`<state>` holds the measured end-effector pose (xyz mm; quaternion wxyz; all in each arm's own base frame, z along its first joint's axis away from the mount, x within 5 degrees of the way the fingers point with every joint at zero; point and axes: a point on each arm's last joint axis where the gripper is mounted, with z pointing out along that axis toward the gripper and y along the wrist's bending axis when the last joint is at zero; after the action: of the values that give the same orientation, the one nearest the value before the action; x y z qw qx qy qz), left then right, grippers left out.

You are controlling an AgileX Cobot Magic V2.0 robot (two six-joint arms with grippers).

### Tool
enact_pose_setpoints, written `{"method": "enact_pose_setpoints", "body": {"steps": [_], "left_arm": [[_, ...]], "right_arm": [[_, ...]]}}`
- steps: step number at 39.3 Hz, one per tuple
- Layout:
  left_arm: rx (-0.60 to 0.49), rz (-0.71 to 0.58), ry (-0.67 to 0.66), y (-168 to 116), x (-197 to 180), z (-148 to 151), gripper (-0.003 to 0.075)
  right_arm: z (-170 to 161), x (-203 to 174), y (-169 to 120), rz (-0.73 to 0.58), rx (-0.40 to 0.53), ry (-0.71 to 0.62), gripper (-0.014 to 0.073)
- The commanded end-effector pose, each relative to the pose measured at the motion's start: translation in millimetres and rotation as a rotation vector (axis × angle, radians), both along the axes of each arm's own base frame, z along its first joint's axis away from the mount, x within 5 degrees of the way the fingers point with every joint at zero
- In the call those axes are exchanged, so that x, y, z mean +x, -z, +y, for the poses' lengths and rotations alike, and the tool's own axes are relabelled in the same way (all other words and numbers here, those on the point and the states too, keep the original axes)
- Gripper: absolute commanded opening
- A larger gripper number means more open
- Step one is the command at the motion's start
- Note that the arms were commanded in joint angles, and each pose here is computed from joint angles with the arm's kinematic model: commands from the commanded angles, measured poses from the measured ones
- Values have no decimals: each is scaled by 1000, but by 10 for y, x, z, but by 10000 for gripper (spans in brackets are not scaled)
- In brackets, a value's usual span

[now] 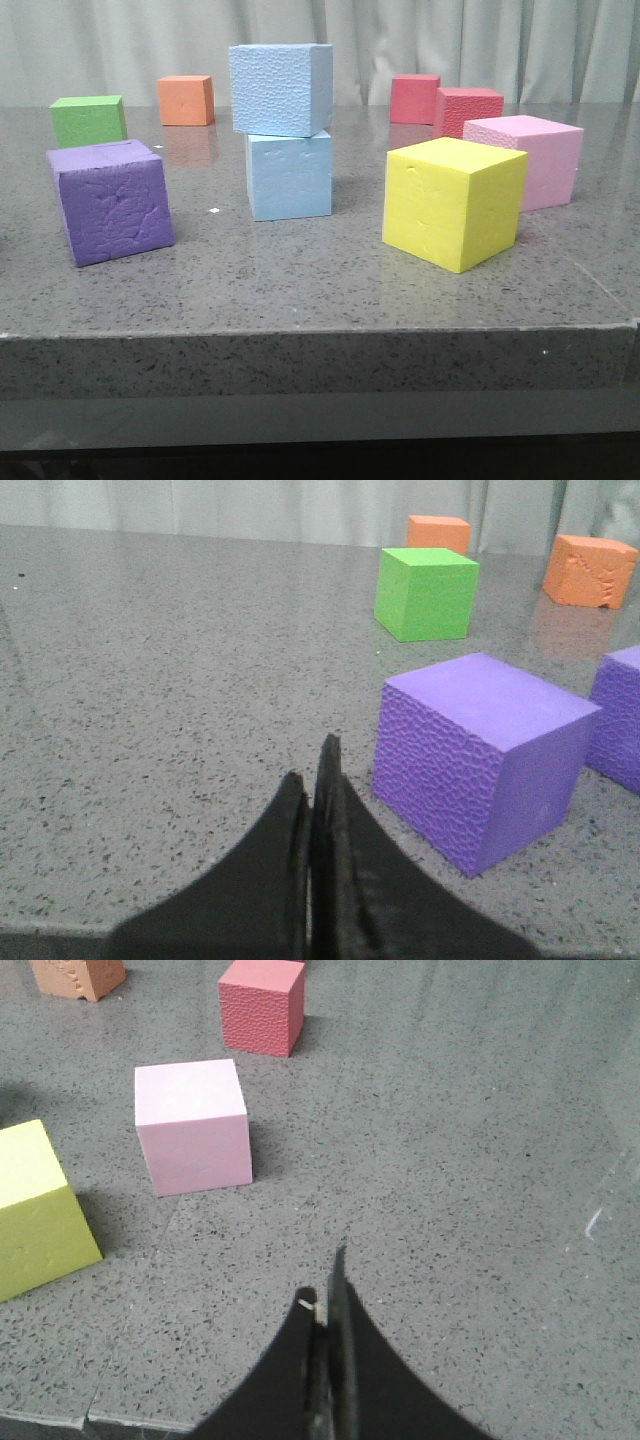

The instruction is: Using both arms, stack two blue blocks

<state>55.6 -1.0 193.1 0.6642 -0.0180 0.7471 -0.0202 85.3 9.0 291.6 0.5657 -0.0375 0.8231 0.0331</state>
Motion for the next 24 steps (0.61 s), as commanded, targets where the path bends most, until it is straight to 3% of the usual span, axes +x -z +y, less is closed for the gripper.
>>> {"method": "enact_pose_setpoints", "body": {"steps": [1,24], "left_arm": [[3,-156,-18,-125,-7,15,-20],[3,-146,-17,-117,-6,14,-20]], "right_arm": [[14,22,-129,-82,-1,-18,-68],[14,22,-129,-82,-1,-18,-68]]}}
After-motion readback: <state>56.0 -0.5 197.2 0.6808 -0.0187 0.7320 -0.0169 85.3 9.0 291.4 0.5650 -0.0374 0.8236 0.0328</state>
